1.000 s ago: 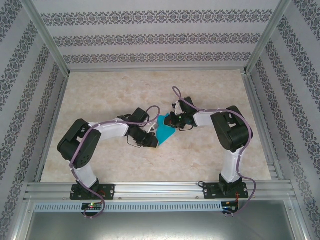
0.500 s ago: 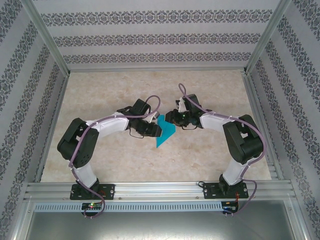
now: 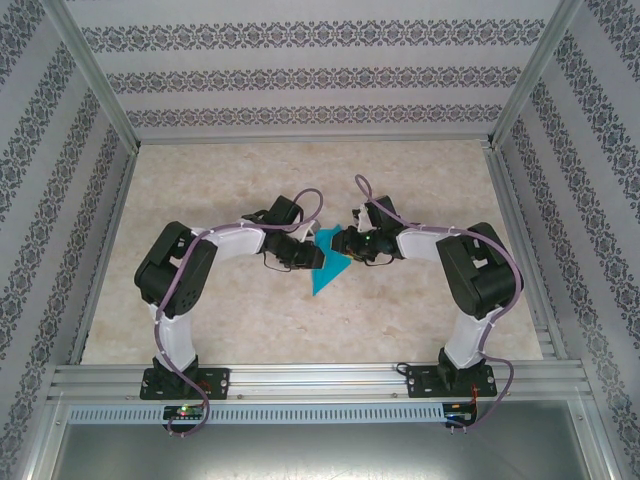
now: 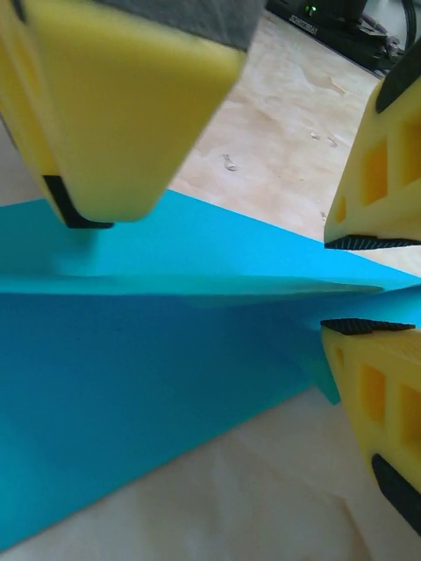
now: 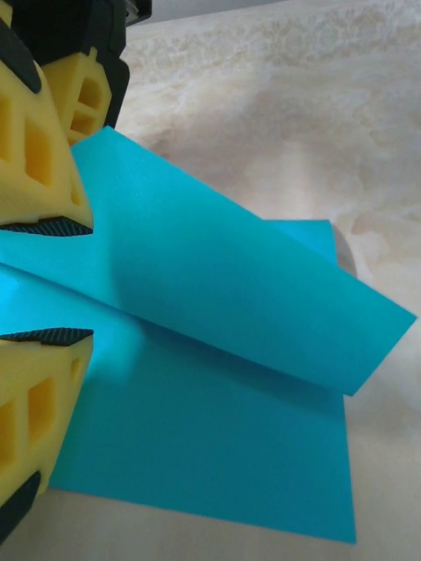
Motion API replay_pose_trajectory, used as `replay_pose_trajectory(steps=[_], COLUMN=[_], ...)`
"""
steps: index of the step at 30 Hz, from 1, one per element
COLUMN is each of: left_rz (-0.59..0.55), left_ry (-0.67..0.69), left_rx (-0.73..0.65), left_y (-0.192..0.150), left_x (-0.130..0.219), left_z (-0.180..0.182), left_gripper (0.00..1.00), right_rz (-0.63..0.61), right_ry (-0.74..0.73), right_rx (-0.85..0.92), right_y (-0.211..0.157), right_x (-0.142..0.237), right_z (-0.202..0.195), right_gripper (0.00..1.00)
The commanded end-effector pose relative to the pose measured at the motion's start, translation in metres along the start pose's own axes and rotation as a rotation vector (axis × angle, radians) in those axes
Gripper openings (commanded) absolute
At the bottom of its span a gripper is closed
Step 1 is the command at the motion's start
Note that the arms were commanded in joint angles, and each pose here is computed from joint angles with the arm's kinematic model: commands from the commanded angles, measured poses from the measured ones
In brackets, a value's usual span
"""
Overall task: Fold a paper plane with a square sheet of paper (pick it up from the middle)
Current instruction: Turn over the paper at the center of the table.
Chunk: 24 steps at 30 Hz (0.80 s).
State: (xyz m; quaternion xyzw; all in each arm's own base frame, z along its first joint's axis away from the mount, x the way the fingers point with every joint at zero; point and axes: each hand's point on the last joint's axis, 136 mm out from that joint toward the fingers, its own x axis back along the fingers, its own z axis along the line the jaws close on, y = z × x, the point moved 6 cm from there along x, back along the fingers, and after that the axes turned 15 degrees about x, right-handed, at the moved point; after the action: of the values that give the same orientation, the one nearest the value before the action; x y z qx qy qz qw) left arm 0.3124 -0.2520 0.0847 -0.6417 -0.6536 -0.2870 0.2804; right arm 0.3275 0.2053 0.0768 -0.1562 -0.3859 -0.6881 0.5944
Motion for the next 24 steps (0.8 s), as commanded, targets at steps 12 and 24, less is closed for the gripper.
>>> replay_pose_trajectory(steps=[12,24], left_rz=[0.002,0.004], left_ry=[-0.076,-0.132], left_rx=[0.012,0.031], left_y=[0.013,0.014], left_x=[0.010,0.017], left_z=[0.004,0.007], left_gripper=[0.03,0.02], right_rz=[0.002,0.003], right_ry=[0.079,0.159], right_rx=[-0.018,-0.017], right_y=[0.002,0.009], right_x=[-0.012,-0.024], right_z=[0.002,0.015], right_gripper=[0.36,0.36])
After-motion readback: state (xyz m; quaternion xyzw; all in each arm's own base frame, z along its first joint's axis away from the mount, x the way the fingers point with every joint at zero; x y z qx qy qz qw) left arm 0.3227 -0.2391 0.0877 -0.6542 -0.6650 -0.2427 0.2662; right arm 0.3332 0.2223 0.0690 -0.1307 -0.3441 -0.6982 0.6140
